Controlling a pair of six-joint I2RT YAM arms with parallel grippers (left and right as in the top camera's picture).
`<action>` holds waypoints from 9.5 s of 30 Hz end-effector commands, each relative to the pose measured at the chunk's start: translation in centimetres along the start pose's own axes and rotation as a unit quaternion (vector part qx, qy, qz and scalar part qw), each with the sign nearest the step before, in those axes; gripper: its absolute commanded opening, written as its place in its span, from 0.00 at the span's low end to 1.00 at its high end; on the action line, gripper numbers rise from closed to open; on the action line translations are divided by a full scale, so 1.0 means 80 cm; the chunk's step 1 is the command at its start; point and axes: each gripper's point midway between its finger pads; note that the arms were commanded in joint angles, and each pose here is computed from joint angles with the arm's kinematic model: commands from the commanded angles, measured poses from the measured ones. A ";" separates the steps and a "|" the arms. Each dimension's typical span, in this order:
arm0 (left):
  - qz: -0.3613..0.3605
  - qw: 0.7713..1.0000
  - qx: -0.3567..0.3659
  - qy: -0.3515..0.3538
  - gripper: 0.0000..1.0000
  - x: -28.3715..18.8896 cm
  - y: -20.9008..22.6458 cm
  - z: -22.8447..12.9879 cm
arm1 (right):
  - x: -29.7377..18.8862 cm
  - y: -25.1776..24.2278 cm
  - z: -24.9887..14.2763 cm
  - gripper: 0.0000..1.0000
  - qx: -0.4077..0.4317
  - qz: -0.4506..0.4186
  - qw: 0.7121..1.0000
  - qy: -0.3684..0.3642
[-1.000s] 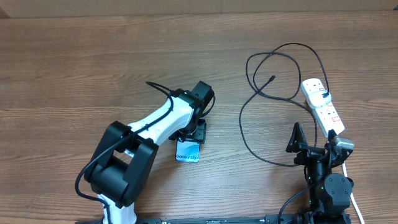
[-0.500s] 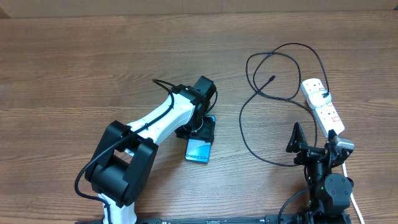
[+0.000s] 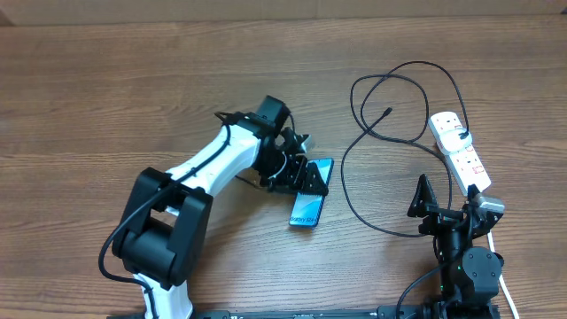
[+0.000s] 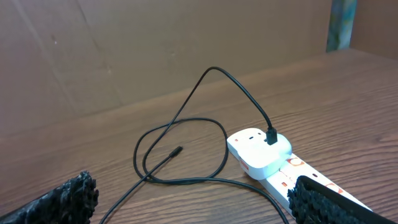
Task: Plug charger to phone and switch on socket
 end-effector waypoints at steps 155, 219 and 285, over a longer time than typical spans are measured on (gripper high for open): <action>-0.388 0.906 -0.129 0.110 0.46 -0.121 -0.143 0.032 | 0.085 0.250 0.249 1.00 -0.013 0.345 0.894 0.286; -0.389 0.907 -0.122 0.104 0.46 -0.122 -0.143 0.036 | -0.020 0.287 0.045 0.77 -0.045 -0.103 0.944 0.309; -0.367 0.914 -0.121 -0.120 1.00 -0.215 -0.045 0.132 | 0.027 0.236 0.058 0.04 0.094 -0.149 0.915 0.364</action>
Point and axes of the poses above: each gripper's point midway between its finger pads, its own x axis out along the fingers, its own y axis along the line the jaws close on, z = x × y, and after that the axes turned 5 degrees about -x, right-handed
